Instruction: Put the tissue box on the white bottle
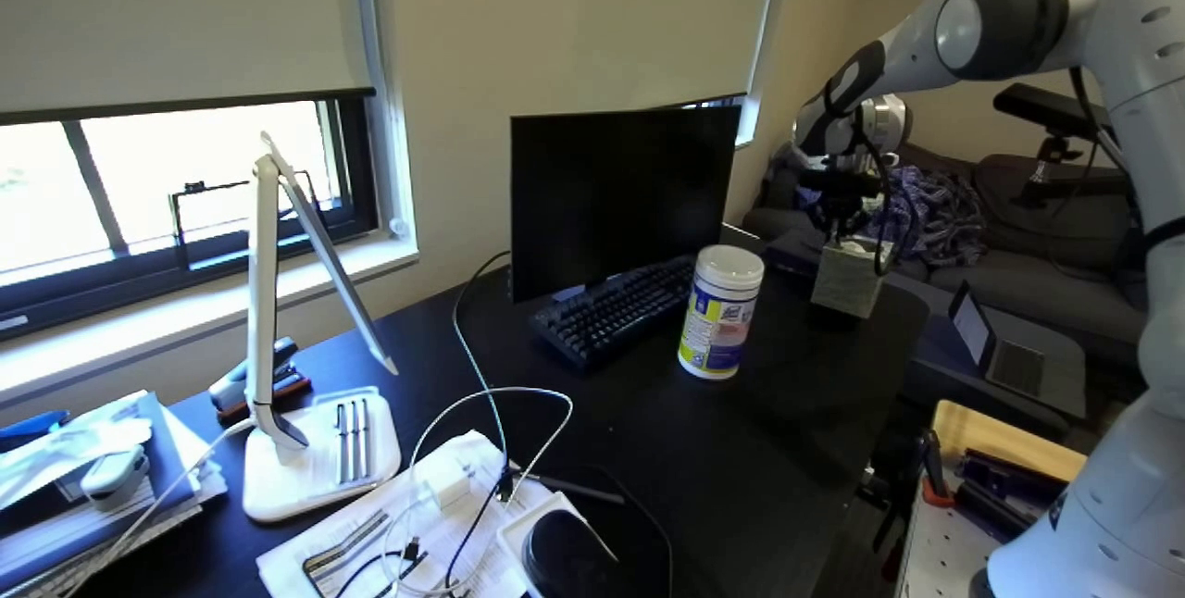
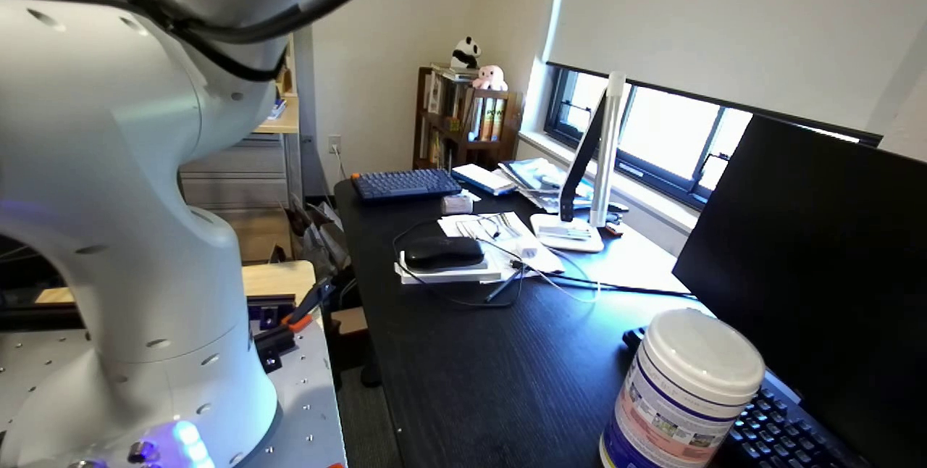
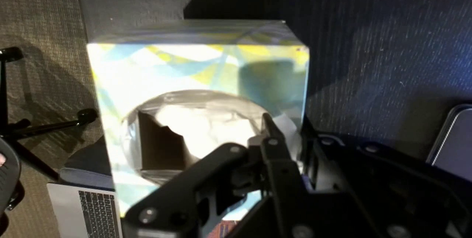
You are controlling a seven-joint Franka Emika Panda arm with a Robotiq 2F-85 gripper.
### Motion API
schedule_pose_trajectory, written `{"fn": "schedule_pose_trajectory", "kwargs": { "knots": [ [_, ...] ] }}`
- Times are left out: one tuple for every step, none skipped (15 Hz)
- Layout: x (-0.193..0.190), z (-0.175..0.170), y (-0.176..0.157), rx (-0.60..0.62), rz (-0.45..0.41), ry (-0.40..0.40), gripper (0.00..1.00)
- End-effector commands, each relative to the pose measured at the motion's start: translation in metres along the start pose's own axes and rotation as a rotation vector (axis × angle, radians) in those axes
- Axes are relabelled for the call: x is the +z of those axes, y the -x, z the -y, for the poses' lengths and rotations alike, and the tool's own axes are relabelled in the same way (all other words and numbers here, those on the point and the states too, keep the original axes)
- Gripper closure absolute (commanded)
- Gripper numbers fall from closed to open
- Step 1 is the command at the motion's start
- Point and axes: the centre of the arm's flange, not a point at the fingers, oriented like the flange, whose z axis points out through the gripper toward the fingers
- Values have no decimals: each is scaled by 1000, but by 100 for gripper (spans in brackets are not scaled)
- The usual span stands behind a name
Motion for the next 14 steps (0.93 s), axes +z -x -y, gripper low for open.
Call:
{"fn": "schedule_pose_trajectory", "kwargs": {
  "knots": [
    [-50,-17,-3,-33,16,-8,99],
    [-60,-19,-2,-44,16,-13,97],
    [-74,-21,0,-60,11,-23,97],
    [-88,-21,3,-79,11,-35,97],
    [-107,-20,8,-101,7,-58,97],
    [-122,-20,12,-127,9,-72,97],
    [-146,-17,23,-165,0,-102,97],
    [-166,-13,33,-198,-18,-131,97],
    [-187,-11,47,-240,-33,-154,97],
    [-204,-7,58,-274,-39,-172,97],
    [-222,-5,80,-341,-59,-182,97],
    [-237,-2,97,-395,-78,-179,97],
    [-249,-3,119,-447,-102,-176,97],
    [-259,-2,138,-500,-115,-174,97]
  ]
}}
